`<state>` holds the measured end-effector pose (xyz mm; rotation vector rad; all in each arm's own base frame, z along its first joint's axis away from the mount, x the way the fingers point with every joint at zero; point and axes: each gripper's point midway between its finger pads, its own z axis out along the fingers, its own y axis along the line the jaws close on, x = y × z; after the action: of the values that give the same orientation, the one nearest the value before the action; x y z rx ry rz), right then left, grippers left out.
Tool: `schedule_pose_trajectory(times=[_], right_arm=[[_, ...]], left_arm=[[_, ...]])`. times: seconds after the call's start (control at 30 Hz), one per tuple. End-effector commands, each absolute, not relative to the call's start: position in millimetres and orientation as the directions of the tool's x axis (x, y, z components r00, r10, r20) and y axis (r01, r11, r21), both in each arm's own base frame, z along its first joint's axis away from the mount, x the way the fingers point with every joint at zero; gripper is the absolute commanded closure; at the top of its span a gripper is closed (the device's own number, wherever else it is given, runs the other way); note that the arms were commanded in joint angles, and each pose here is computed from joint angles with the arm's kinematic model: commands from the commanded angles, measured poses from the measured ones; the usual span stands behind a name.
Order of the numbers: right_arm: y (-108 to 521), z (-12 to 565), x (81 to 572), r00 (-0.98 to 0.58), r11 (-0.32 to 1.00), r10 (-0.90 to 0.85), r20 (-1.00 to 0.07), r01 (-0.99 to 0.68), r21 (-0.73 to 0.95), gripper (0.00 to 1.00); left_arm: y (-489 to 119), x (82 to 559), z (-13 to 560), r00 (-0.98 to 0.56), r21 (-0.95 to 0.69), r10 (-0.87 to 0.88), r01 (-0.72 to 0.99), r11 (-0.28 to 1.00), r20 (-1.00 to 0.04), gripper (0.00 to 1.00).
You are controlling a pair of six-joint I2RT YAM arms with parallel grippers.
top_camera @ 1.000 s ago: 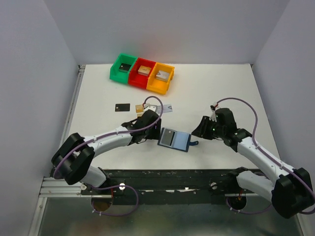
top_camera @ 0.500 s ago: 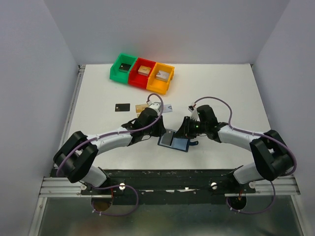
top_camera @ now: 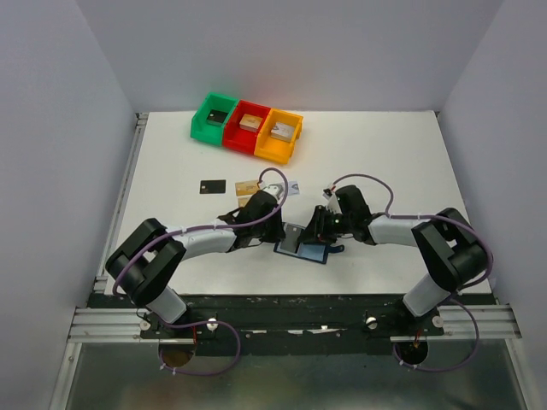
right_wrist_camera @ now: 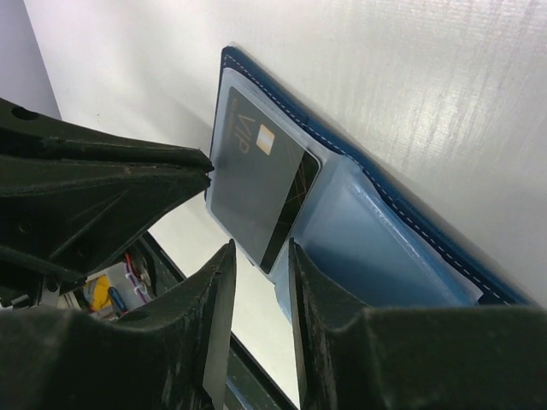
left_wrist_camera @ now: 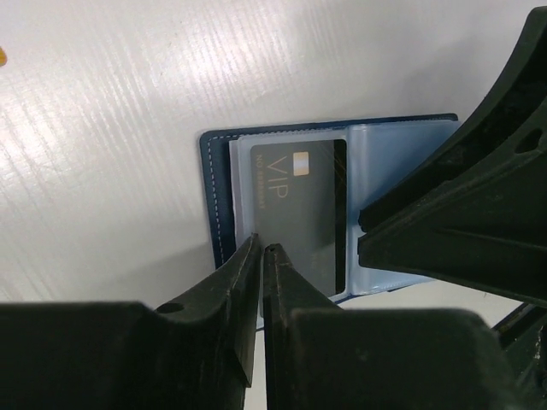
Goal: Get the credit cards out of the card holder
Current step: Remove the credit card from the card holder.
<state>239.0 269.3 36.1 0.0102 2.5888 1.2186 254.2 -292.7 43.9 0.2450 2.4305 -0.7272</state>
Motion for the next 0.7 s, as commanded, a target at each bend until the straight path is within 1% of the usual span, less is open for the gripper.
schedule_pose_trajectory(times=[0.0, 0.4, 0.47, 0.67], right_arm=[[273, 31, 243, -0.959, 0.651, 0.129, -0.252, -0.11, 0.751, 0.61], [269, 21, 246, -0.962, 0.684, 0.132, -0.238, -0.086, 0.725, 0.59], [269, 19, 246, -0.963, 0.691, 0.126, -0.238, -0.087, 0.718, 0.59], [263, 14, 250, -0.963, 0.736, 0.093, -0.251, -0.103, 0.669, 0.59]], left_arm=[[-280, 254, 31, -0.828, -0.397, 0.005, 0.274, 0.876, -0.56, 0.8], [-270, 249, 17, -0.85, -0.361, 0.01, 0.234, 0.903, -0.526, 0.81], [-270, 248, 17, -0.852, -0.362, 0.013, 0.236, 0.902, -0.524, 0.83], [-271, 247, 21, -0.846, -0.365, 0.011, 0.242, 0.899, -0.534, 0.85]])
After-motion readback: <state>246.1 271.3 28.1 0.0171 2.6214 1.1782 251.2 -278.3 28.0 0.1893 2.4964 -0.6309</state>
